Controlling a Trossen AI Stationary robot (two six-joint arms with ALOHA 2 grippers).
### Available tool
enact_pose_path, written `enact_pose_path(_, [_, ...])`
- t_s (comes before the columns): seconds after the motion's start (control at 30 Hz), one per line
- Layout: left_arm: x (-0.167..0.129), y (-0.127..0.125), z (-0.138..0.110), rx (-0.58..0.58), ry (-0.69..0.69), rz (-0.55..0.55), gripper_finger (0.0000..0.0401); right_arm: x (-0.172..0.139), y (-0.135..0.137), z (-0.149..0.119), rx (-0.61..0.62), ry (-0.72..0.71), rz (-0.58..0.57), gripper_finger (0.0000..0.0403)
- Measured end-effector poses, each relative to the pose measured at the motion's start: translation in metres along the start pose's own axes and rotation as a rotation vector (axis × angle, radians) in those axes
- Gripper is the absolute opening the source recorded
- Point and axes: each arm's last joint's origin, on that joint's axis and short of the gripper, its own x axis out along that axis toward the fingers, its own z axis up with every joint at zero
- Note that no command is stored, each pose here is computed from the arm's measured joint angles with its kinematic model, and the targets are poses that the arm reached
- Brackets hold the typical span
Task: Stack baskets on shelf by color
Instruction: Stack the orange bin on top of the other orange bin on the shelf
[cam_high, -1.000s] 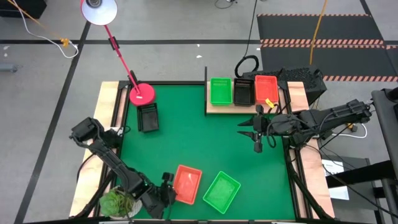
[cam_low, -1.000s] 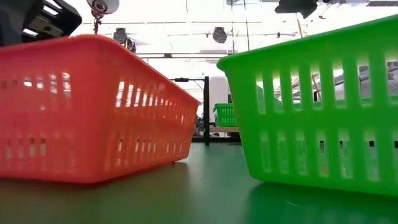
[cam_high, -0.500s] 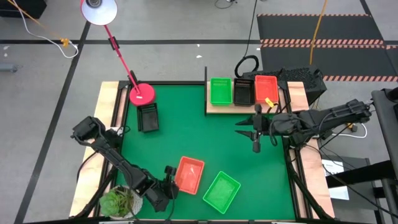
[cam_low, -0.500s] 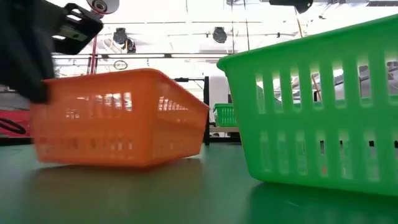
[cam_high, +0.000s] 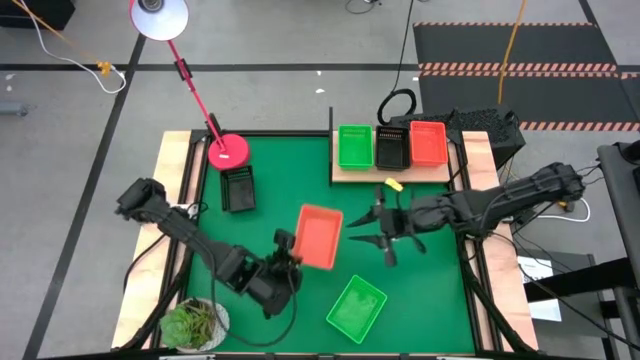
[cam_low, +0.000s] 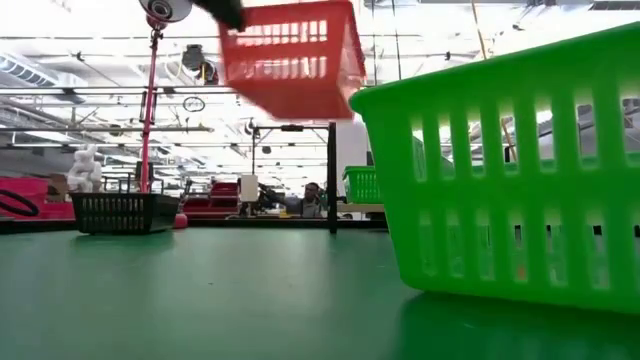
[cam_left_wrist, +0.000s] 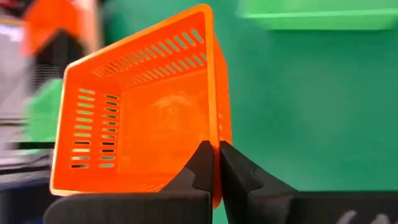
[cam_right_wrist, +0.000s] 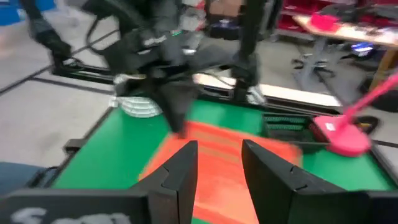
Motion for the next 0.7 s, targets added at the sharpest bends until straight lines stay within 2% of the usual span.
enact_pose_path(0.13, [-0.002, 0.030, 0.011, 0.011, -0.008, 0.085, 0.0008, 0.018, 0.008, 0.006, -0.017, 0.024, 0.026, 0.0118])
enact_pose_path(0.3, [0.008, 0.061, 0.013, 0.046, 0.033, 0.189, 0.0008, 0.036, 0.012, 0.006, -0.108, 0.139, -0.082, 0.0118])
enact_pose_path(0.4, [0.017, 0.076, 0.010, 0.028, 0.060, 0.221, 0.0008, 0.046, 0.013, 0.000, -0.150, 0.229, -0.108, 0.0118])
enact_pose_path(0.5, [0.023, 0.085, 0.008, 0.000, 0.073, 0.236, 0.0008, 0.052, 0.011, -0.004, -0.158, 0.264, -0.129, 0.0118])
enact_pose_path(0.7, [0.033, 0.087, -0.001, -0.004, 0.118, 0.255, 0.0008, 0.061, 0.001, -0.010, -0.253, 0.321, -0.279, 0.0119])
